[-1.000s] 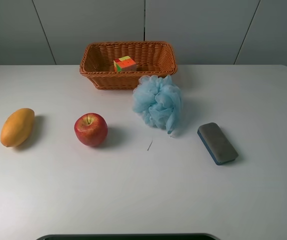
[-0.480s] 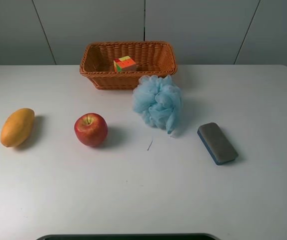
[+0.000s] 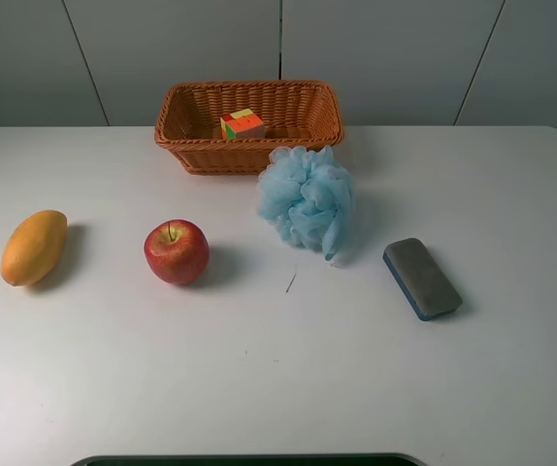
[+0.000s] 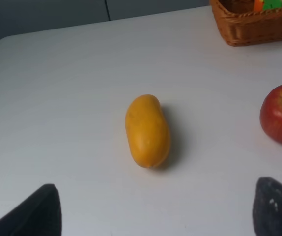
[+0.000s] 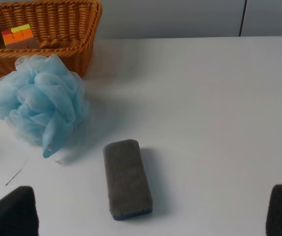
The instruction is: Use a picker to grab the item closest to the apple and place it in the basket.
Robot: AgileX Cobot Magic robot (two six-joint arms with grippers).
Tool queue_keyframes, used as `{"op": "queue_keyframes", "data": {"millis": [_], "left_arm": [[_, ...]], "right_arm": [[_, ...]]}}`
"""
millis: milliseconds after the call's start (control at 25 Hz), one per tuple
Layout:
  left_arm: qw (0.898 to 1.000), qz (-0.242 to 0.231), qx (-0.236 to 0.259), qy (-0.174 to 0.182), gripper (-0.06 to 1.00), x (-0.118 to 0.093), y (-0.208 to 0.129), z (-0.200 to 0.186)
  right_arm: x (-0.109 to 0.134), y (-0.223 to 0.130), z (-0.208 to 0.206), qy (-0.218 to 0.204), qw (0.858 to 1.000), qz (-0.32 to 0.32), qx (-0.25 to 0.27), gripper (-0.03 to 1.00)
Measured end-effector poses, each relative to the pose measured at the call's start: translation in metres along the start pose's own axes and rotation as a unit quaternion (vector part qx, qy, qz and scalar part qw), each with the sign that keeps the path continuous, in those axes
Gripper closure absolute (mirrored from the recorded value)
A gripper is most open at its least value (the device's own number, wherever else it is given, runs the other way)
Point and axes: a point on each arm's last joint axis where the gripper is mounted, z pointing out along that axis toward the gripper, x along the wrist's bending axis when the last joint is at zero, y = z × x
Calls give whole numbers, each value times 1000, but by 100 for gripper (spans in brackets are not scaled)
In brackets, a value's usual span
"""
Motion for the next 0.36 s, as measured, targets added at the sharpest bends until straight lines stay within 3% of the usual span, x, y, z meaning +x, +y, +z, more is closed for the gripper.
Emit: {"op": "queue_keyframes", "data": {"millis": [360], "left_arm": [[1000, 0, 0, 0, 20, 0, 0, 0]], "right_arm": [[0, 0, 0, 0, 1000, 0, 0, 27]]}}
